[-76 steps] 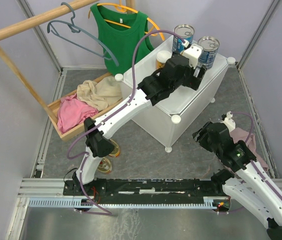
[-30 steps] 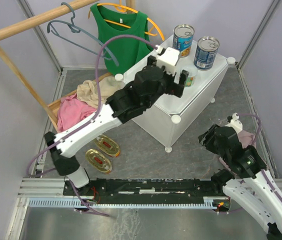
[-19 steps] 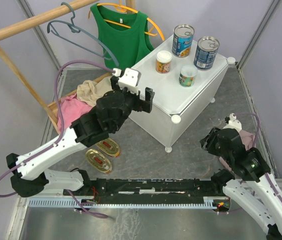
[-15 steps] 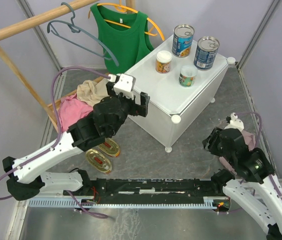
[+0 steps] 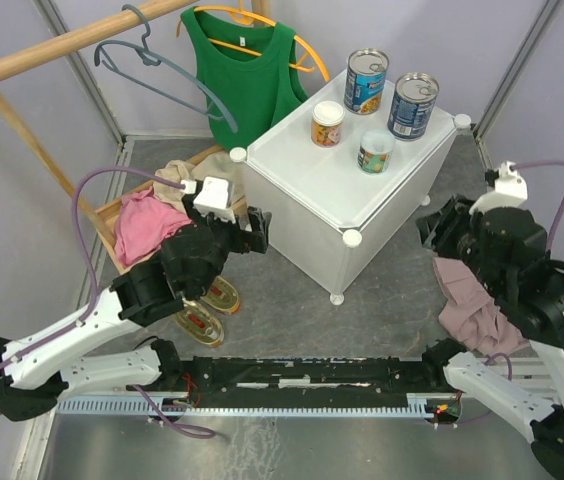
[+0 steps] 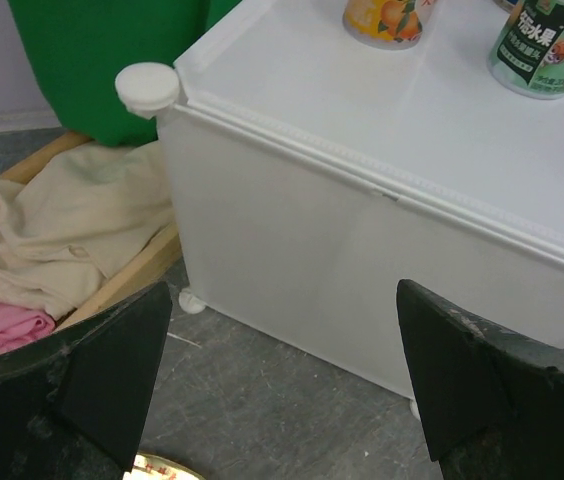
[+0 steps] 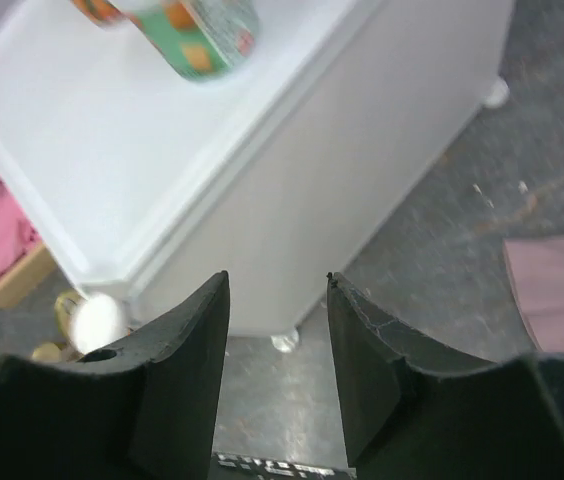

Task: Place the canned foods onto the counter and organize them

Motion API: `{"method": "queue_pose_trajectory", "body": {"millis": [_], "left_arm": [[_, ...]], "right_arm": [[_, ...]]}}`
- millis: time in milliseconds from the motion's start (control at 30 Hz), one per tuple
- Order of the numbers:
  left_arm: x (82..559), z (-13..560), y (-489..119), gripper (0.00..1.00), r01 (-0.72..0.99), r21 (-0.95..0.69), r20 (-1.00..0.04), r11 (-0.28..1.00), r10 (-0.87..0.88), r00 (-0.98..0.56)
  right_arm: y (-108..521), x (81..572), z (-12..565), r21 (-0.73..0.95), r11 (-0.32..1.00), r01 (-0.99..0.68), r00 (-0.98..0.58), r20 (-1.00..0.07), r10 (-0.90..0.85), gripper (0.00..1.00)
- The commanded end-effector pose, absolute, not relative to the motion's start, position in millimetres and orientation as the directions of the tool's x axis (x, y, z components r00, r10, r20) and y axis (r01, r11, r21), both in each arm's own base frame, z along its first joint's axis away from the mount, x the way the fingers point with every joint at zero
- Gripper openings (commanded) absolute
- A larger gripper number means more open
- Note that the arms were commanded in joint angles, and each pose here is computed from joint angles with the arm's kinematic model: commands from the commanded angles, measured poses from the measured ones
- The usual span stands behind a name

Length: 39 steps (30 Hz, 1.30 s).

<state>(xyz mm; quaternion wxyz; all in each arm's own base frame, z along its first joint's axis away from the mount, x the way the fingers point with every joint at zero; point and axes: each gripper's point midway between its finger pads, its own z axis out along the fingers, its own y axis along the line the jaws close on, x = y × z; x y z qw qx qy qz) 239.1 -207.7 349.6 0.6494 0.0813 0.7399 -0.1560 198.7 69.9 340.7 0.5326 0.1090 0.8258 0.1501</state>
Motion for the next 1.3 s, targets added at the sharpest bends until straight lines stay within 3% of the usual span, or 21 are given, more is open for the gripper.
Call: {"method": "queue_pose_trajectory", "body": {"millis": [0,267,600,833,1267], "left_arm": [[236,345,-191,0.99,0.251,-0.206,-0.974,0.946,-0.172,-0.150],[237,339,-168,0.99,0.153,-0.205,-0.971,0.967,-0.182,-0.152],[234,359,-134,0.99,0.052,-0.201,-0.976,0.978,-0.196,-0.092],[227,383,-103,0.99,-0.017,-0.235,-0.972,0.972,-0.235,-0.023],[219,397,-81,0.99,-0.031,-0.297,-0.955,0.954,-0.296,0.037]], "right_arm": [[102,228,408,0.392,0.909,-0.140,-0.309,-0.890,0.336,0.52],[171,261,456,0.429,0.834,-0.348,-0.318,-0.890,0.326,0.53],[294,247,443,0.280,0.793,-0.542,-0.337,-0.936,0.101,0.54],[362,215,392,0.172,0.753,-0.635,-0.342,-0.937,-0.075,0.59],[420,173,263,0.090,0.699,-0.710,-0.396,-0.871,-0.290,0.81]]}}
